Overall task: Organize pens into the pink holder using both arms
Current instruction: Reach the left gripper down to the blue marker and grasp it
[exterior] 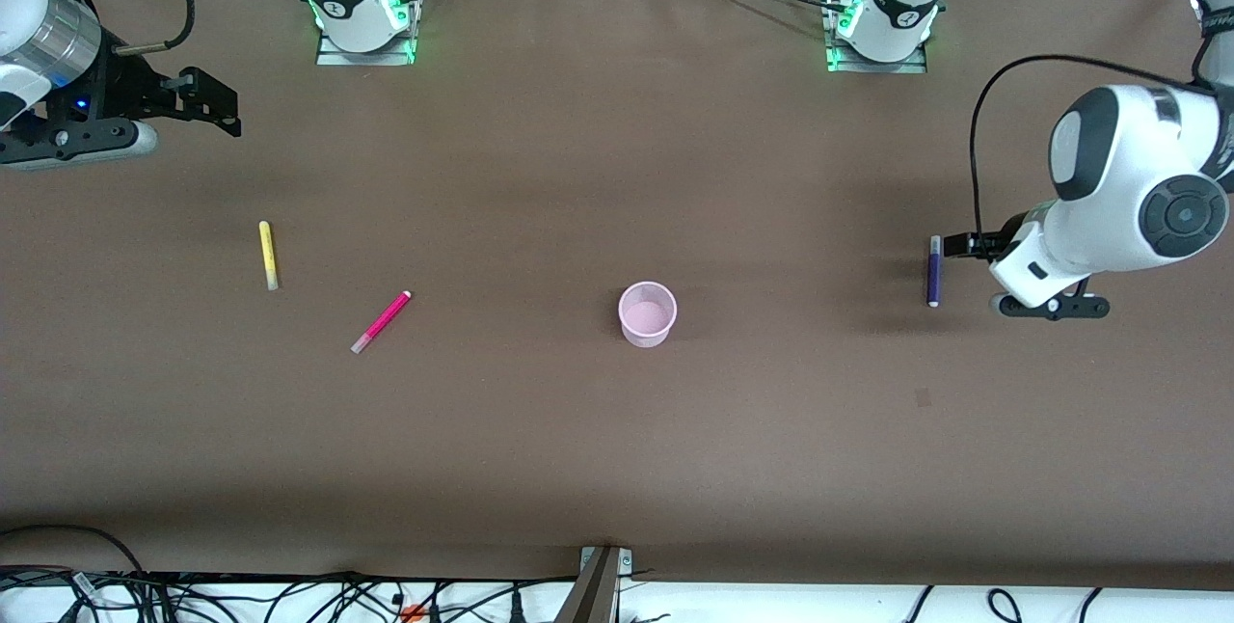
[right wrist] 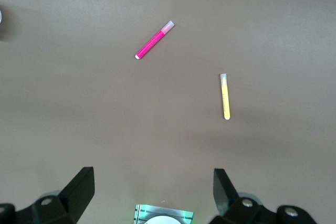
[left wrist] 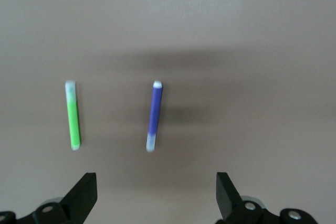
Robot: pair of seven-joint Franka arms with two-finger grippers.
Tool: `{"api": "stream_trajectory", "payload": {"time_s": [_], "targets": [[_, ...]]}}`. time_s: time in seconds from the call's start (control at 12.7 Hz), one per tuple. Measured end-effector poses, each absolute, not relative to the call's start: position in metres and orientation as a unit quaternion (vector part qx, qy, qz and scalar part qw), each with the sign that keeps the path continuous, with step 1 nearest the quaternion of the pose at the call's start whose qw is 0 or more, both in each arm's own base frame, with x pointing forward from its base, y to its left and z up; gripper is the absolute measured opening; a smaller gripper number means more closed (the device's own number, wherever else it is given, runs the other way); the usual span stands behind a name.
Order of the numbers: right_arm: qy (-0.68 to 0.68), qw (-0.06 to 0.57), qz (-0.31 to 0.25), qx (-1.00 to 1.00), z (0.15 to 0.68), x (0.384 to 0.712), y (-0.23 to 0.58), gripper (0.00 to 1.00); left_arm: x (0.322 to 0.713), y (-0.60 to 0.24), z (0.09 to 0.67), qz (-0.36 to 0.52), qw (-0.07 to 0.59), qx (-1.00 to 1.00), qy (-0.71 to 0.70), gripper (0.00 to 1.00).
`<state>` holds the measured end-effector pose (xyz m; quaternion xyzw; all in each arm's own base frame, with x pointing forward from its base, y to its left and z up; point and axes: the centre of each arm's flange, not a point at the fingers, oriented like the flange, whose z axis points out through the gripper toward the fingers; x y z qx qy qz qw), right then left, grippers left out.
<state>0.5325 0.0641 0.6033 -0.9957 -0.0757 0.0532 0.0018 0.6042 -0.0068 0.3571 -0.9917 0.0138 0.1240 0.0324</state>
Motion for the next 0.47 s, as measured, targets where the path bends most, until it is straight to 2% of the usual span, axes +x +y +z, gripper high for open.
{"api": "stream_trajectory", "payload": {"time_s": [0.47], "targets": [[-0.076, 0.002, 0.053, -0.996, 0.603, 0.532, 0.064, 1.0, 0.58, 0.034, 0.256, 0.061, 0.021, -0.997, 0.045, 1.0]]}}
